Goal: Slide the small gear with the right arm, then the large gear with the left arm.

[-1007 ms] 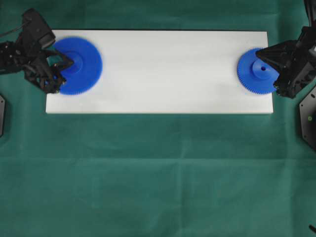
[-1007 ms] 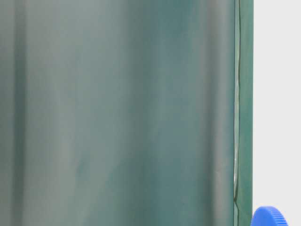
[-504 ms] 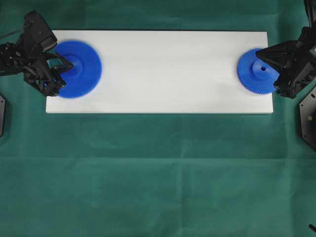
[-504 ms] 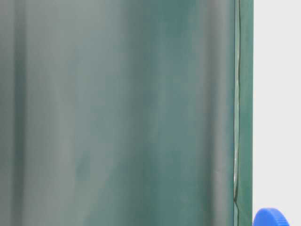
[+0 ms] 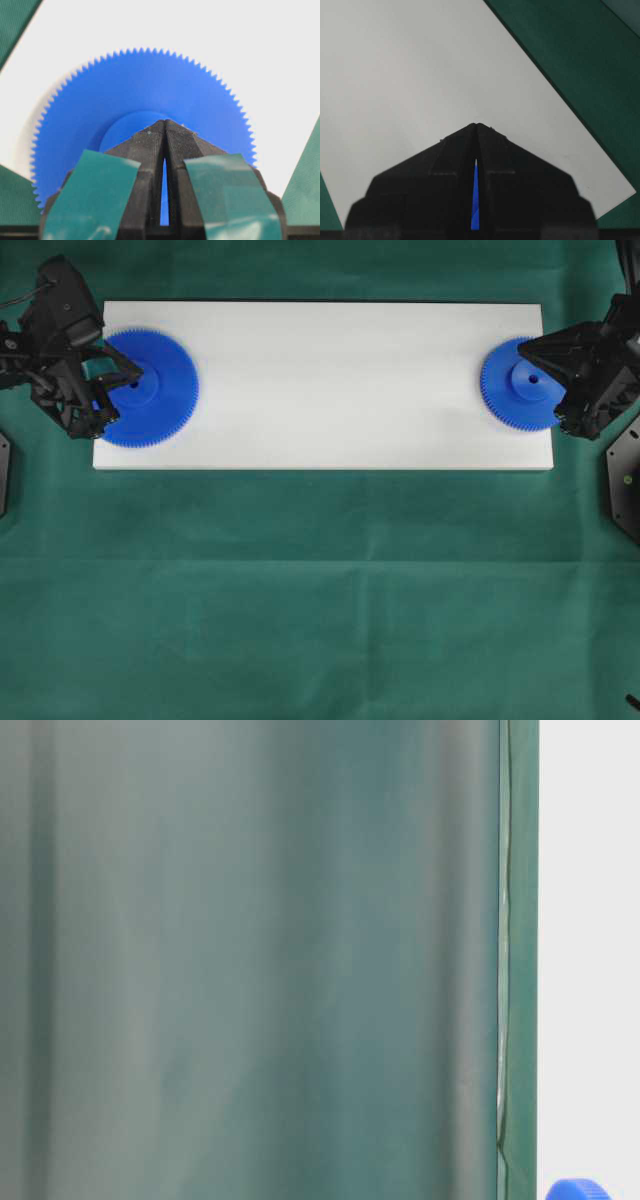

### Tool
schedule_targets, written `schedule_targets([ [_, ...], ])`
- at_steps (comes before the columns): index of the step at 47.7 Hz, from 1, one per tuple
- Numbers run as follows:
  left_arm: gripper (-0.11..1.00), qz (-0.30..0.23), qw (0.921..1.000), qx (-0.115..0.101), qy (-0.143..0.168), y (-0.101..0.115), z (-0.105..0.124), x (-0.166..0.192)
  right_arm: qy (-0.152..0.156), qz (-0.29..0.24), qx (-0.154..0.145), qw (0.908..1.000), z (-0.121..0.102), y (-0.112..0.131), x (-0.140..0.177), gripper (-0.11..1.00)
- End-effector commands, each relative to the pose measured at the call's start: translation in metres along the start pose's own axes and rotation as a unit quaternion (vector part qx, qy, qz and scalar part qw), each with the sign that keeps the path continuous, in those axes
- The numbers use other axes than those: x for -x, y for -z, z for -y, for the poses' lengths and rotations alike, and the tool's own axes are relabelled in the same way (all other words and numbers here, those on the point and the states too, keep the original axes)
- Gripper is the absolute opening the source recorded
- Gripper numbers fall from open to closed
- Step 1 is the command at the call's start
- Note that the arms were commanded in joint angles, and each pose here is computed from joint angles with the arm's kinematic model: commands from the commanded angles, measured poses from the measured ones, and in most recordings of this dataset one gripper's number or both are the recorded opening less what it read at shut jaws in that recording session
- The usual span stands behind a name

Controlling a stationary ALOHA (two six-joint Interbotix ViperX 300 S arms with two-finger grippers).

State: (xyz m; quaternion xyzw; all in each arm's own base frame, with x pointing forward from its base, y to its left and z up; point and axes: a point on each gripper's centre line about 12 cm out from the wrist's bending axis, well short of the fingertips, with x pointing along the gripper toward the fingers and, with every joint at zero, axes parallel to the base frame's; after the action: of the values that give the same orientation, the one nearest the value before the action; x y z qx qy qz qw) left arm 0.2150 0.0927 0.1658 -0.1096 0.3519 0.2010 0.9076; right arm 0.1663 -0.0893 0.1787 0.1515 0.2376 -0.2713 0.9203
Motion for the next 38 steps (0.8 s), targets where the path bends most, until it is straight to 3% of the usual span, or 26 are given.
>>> schedule_targets([
  [1,0.00,0.031,0.9995,-0.002,0.003,-0.013,0.001,0.008,-0.005,0.007,-0.001,1.0000,-0.002,-0.004,0.000,0.50],
  [24,0.00,0.096,0.9951,-0.012,0.019,-0.014,0.008,0.029,-0.014,0.023,-0.001,0.9996,-0.004,-0.007,0.003,0.50],
  [38,0.00,0.105,0.9925,-0.035,0.052,-0.016,0.026,0.032,-0.053,0.045,0.010,0.9975,-0.016,-0.012,0.005,0.50],
])
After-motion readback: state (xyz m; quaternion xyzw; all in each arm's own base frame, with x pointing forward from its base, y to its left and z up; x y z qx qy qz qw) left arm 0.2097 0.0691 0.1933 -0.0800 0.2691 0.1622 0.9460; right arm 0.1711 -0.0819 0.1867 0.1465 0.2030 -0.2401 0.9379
